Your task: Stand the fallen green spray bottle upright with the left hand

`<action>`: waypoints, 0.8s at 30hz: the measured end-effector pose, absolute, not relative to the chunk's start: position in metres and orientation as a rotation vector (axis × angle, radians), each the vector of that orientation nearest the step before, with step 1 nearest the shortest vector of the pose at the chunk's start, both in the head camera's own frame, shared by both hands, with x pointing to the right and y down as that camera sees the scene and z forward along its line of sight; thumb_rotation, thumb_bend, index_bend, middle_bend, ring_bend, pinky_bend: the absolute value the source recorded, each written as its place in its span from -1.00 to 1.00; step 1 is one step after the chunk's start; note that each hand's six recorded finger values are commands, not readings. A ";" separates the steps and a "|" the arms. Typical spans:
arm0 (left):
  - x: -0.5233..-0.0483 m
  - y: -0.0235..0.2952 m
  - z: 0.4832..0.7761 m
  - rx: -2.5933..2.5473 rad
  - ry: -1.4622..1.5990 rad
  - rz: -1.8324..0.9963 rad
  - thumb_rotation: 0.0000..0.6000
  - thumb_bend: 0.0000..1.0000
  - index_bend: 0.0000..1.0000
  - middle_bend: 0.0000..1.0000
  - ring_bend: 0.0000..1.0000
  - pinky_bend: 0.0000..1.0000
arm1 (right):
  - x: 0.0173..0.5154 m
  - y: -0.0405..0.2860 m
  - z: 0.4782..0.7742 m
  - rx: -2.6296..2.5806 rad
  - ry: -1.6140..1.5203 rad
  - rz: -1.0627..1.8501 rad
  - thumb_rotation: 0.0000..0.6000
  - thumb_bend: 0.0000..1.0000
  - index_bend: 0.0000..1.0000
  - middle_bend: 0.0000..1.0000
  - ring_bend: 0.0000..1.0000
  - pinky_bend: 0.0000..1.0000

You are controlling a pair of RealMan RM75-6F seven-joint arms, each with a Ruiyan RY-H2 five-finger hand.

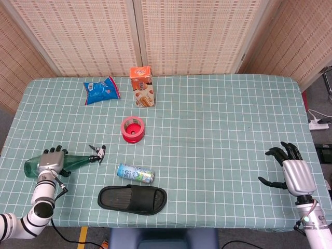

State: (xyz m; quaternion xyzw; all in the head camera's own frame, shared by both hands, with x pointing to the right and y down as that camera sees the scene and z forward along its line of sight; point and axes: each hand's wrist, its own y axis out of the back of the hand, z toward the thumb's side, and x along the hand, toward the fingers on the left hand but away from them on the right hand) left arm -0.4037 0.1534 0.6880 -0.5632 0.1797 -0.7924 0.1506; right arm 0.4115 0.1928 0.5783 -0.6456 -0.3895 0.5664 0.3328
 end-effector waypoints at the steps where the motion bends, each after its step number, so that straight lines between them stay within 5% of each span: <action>1: -0.404 0.153 0.690 -1.637 0.517 -2.284 1.00 -0.51 -0.60 -1.00 -1.00 -0.91 | 0.412 0.193 0.578 -1.684 -1.018 1.479 1.00 -1.00 -0.35 -0.55 -0.86 -0.84; 18: -0.405 0.138 0.710 -1.696 0.546 -2.301 1.00 -0.51 -0.57 -1.00 -1.00 -0.91 | 0.414 0.194 0.577 -1.640 -1.020 1.489 1.00 -1.00 -0.31 -0.53 -0.84 -0.84; 24: -0.408 0.137 0.713 -1.702 0.567 -2.314 1.00 -0.50 -0.41 -1.00 -1.00 -0.91 | 0.414 0.195 0.576 -1.642 -1.027 1.483 1.00 -1.00 -0.30 -0.53 -0.84 -0.84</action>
